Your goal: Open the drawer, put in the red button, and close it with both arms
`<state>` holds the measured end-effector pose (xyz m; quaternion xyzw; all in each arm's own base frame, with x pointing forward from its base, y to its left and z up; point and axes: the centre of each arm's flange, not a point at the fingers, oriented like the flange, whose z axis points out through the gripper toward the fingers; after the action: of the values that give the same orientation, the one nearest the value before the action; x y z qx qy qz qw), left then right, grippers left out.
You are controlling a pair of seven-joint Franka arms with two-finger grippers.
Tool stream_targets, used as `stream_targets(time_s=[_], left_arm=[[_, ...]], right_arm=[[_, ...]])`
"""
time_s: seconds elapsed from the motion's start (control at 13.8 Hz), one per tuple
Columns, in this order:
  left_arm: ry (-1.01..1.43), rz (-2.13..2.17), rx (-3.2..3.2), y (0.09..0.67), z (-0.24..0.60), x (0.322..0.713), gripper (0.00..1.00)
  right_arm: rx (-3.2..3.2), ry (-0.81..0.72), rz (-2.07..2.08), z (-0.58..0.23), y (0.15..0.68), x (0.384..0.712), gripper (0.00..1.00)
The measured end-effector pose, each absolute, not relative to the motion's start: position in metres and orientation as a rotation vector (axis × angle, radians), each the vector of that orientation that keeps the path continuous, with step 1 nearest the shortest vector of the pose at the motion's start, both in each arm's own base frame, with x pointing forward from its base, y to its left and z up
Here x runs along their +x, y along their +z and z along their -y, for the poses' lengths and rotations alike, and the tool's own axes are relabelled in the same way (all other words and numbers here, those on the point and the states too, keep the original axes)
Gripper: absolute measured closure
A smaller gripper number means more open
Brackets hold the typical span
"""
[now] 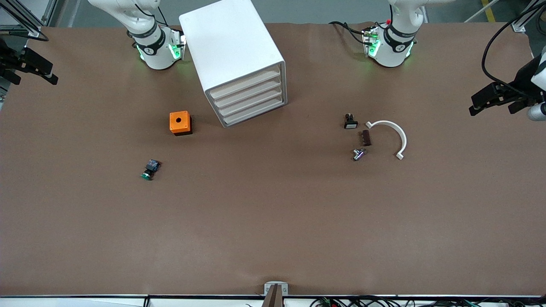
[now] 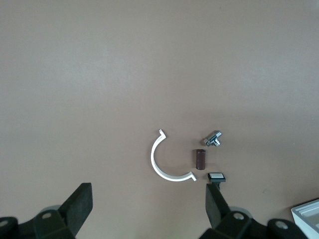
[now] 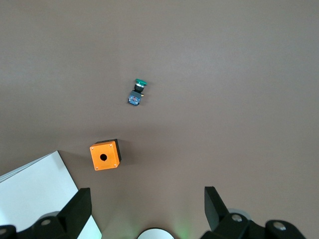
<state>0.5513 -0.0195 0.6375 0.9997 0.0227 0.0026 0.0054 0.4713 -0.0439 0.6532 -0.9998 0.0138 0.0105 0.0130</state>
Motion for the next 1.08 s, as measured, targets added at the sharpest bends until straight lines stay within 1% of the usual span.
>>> stream_targets(time_s=[1.08], left_arm=[[-0.011, -0.068, 3.129, 0.6301, 0.0206, 0.5575, 0.00]], right_arm=[[-3.115, 0.036, -0.043, 0.0439, 0.6521, 0.4713, 0.00]])
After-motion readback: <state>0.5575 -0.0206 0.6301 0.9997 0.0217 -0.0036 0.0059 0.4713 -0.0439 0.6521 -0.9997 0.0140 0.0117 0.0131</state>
